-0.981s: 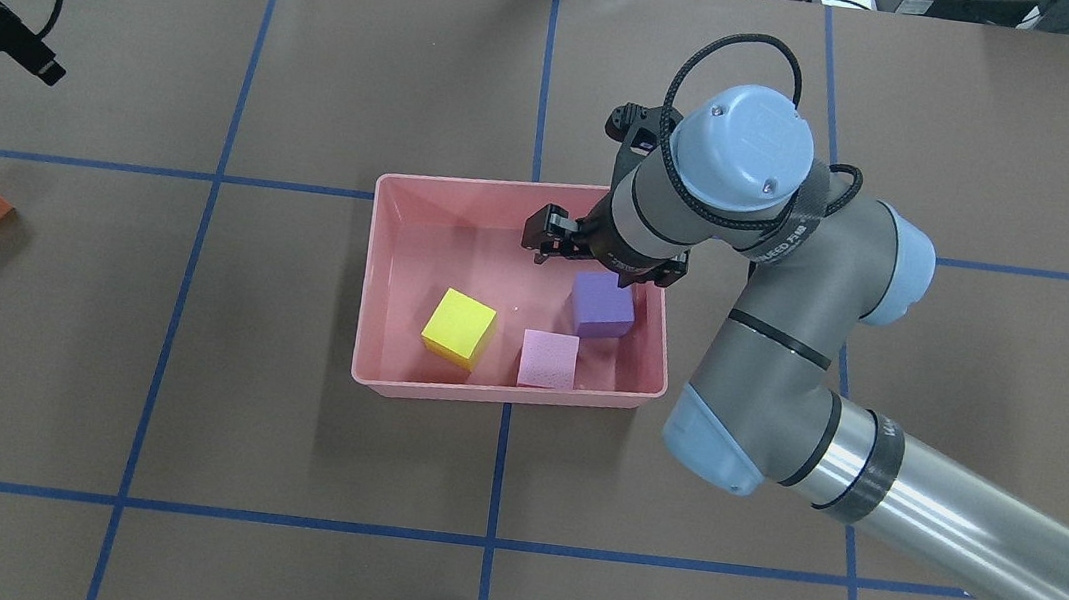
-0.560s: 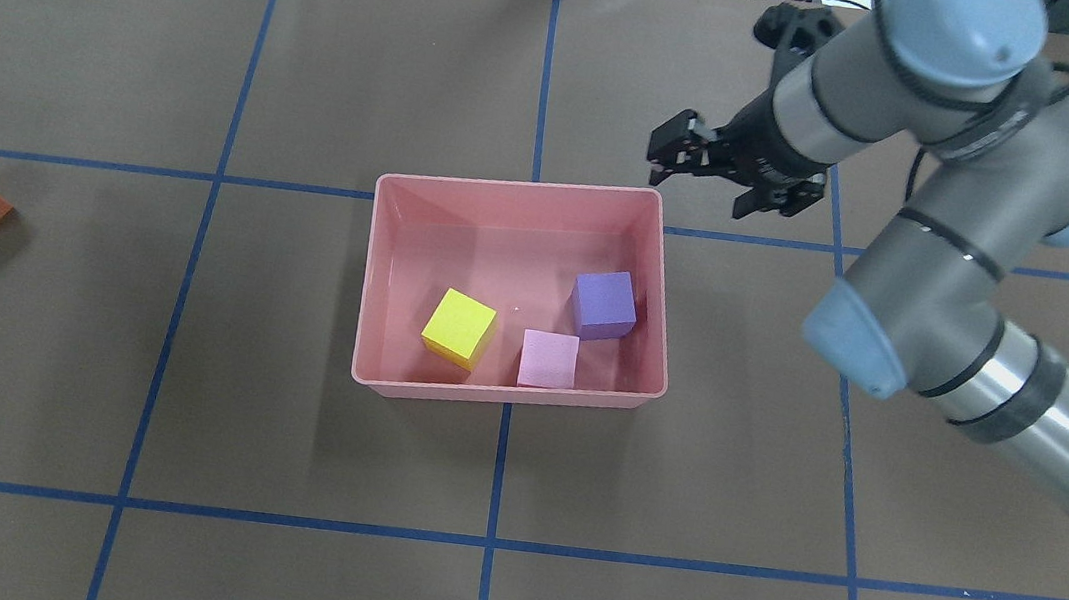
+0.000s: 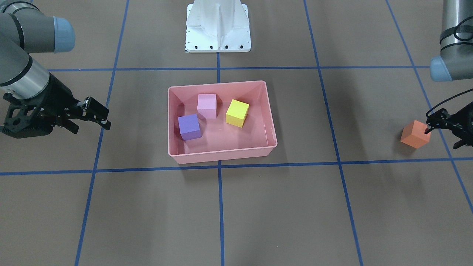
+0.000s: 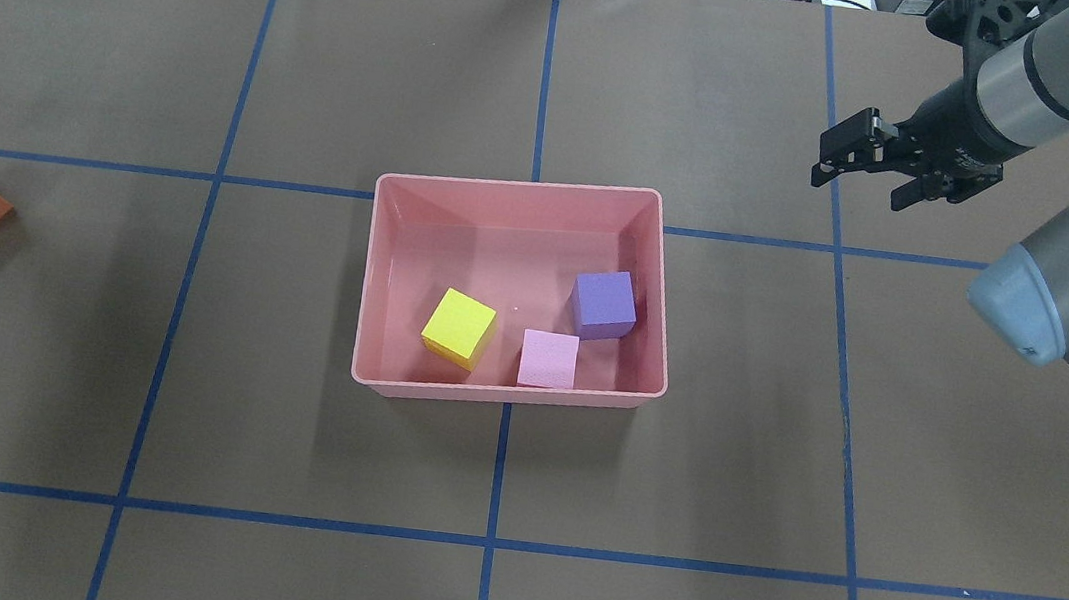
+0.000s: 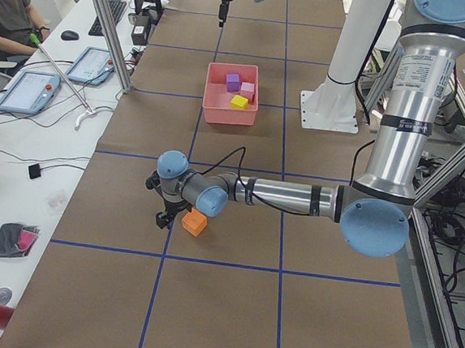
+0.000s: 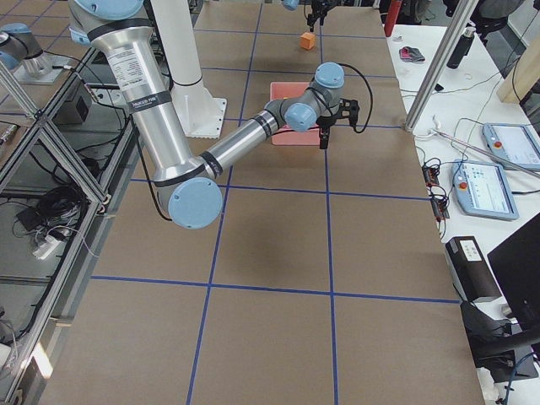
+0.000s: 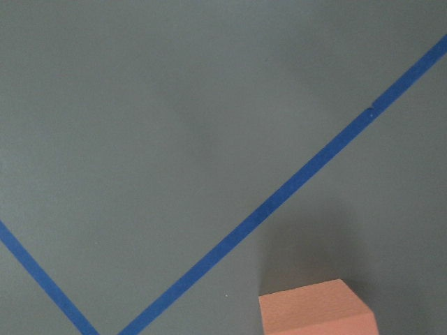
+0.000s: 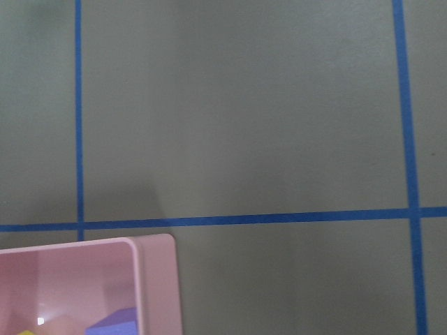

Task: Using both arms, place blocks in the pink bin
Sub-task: 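Lower the left gripper onto the orange cube and close it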

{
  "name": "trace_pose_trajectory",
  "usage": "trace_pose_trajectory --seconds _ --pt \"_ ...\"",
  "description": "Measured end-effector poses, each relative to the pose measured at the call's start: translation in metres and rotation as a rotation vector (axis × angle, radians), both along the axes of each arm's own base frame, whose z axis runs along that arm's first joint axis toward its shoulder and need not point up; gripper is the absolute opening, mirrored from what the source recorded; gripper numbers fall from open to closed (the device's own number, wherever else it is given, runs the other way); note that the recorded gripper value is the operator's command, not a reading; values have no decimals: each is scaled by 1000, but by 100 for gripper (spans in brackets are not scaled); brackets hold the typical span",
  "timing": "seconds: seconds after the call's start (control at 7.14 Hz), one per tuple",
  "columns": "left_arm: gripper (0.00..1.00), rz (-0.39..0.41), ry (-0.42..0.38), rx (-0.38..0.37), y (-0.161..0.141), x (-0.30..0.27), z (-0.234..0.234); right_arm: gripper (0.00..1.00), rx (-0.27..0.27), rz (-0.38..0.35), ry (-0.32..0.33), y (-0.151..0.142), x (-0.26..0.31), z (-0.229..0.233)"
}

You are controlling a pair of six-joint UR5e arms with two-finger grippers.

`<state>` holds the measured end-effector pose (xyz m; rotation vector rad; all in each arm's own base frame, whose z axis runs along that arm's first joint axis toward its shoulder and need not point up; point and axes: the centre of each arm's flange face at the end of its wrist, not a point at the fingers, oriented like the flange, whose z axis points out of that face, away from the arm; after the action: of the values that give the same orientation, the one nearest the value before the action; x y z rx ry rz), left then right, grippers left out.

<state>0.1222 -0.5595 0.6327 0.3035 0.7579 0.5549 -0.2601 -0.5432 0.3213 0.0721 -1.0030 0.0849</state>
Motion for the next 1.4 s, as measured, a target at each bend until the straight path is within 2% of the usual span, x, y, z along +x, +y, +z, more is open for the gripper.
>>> trace_pose_trajectory --seconds 0.28,0.42,0.98,1.12,1.26,1.4 --pt "99 -57 63 -111 5 7 -3 99 -4 2 12 2 3 10" --pt "99 -68 76 -143 7 14 -4 99 -5 2 15 3 3 11" --pt "99 -45 25 -158 18 46 8 99 -12 2 22 3 1 17" --pt "86 -41 10 -165 21 49 15 99 -14 2 23 3 1 18" --pt "38 -37 1 -173 24 51 21 99 -20 2 27 4 1 22" --pt "0 -30 -4 -182 27 56 25 99 -31 1 34 6 3 31"
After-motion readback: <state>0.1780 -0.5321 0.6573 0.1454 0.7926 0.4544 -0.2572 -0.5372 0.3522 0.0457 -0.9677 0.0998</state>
